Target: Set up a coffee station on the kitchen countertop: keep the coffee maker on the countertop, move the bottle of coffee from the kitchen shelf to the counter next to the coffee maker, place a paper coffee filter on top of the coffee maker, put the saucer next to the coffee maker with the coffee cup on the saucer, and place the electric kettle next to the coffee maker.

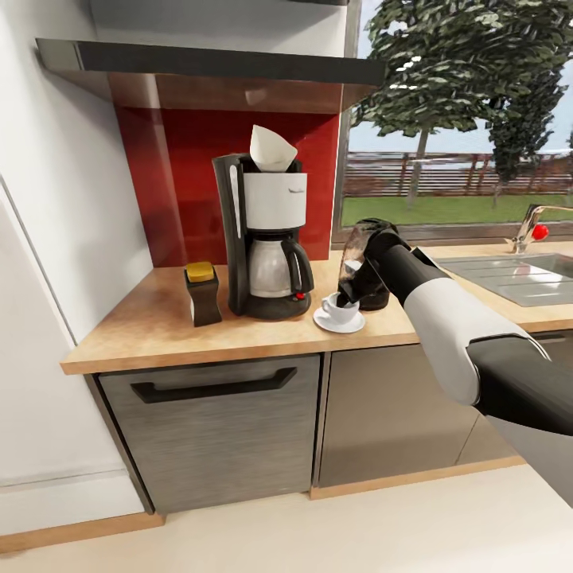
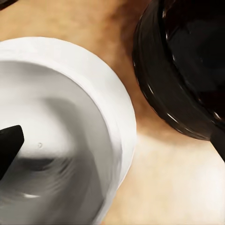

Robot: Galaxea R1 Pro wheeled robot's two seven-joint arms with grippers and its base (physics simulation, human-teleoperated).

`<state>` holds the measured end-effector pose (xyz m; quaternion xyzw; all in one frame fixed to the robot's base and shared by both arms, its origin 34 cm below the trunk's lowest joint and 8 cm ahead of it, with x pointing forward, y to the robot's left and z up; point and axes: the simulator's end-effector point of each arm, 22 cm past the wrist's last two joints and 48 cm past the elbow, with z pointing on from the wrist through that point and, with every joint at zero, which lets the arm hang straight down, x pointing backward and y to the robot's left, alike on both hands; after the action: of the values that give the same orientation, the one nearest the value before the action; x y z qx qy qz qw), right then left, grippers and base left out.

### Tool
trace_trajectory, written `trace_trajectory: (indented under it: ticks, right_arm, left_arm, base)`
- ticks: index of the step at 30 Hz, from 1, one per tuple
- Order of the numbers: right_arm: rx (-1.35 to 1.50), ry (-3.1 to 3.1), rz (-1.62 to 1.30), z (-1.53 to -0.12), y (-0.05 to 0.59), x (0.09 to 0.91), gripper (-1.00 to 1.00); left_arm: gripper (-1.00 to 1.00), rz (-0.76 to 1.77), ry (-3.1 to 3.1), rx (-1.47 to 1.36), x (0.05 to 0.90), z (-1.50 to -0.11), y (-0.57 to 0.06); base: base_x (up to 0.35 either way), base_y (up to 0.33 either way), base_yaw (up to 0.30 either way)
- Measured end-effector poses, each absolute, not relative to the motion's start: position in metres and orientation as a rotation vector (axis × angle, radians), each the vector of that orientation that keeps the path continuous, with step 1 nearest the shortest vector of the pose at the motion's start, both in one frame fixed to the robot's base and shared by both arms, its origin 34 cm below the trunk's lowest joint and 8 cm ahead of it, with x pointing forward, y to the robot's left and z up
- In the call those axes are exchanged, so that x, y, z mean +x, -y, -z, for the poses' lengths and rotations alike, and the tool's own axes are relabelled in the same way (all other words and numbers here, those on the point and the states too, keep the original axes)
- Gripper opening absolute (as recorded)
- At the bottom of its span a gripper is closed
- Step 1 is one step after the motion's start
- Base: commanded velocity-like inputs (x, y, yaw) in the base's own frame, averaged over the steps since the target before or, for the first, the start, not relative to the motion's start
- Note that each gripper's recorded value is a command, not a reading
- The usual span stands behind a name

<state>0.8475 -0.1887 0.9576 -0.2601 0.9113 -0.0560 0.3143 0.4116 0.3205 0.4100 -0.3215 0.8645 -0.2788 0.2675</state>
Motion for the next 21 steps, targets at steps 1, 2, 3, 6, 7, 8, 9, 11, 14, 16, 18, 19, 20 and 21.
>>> trace_trajectory:
  ticks: [1,2,3,6,7,8,9,11,14,16,18,19,20,21]
  right_arm:
    - [-0.686,-2.402,0.148,-0.958,0.189,0.848,1.00]
    - [-0.686,-2.402,0.148,-0.960,0.189,0.848,1.00]
    - [-0.686,-2.402,0.148,-0.961,0.189,0.848,1.00]
    - [-0.686,-2.402,0.148,-0.967,0.189,0.849,1.00]
    - [-0.686,-2.402,0.148,-0.969,0.189,0.849,1.00]
    - [-0.686,-2.402,0.148,-0.971,0.189,0.850,1.00]
    - [-0.686,-2.402,0.148,-0.973,0.189,0.850,1.00]
    - [-0.686,-2.402,0.148,-0.978,0.189,0.851,1.00]
    - [-0.686,-2.402,0.148,-0.980,0.189,0.851,1.00]
    - [-0.685,-2.402,0.147,-0.980,0.189,0.851,1.00]
    - [-0.685,-2.402,0.147,-0.980,0.189,0.851,1.00]
    - [-0.685,-2.402,0.147,-0.980,0.189,0.851,1.00]
    - [-0.685,-2.402,0.147,-0.982,0.189,0.851,1.00]
    - [-0.685,-2.402,0.147,-0.983,0.189,0.851,1.00]
  left_arm:
    - [1.00,0.752,-2.333,-0.867,0.412,-0.410,-0.320]
    - [1.00,0.752,-2.332,-0.868,0.412,-0.412,-0.321]
    - [1.00,0.752,-2.333,-0.868,0.412,-0.414,-0.321]
    - [1.00,0.752,-2.332,-0.868,0.413,-0.420,-0.321]
    - [1.00,0.752,-2.333,-0.868,0.413,-0.422,-0.321]
    - [1.00,0.752,-2.333,-0.868,0.414,-0.424,-0.321]
    - [1.00,0.752,-2.333,-0.868,0.414,-0.426,-0.321]
    - [1.00,0.752,-2.333,-0.868,0.414,-0.430,-0.321]
    - [1.00,0.752,-2.333,-0.868,0.415,-0.432,-0.320]
    - [1.00,0.752,-2.333,-0.868,0.415,-0.432,-0.320]
    - [1.00,0.752,-2.333,-0.868,0.415,-0.432,-0.320]
    - [1.00,0.752,-2.333,-0.868,0.415,-0.432,-0.320]
    - [1.00,0.752,-2.333,-0.868,0.415,-0.434,-0.321]
    - [1.00,0.752,-2.333,-0.868,0.415,-0.436,-0.321]
  base:
    - [0.000,0.000,0.000]
    - [0.000,0.000,0.000]
    - [0.000,0.000,0.000]
    - [0.000,0.000,0.000]
    - [0.000,0.000,0.000]
    - [0.000,0.000,0.000]
    - [0.000,0.000,0.000]
    - [0.000,0.000,0.000]
    - [0.000,0.000,0.000]
    - [0.000,0.000,0.000]
    - [0.000,0.000,0.000]
    - [0.000,0.000,0.000]
    - [0.000,0.000,0.000]
    - [0.000,0.000,0.000]
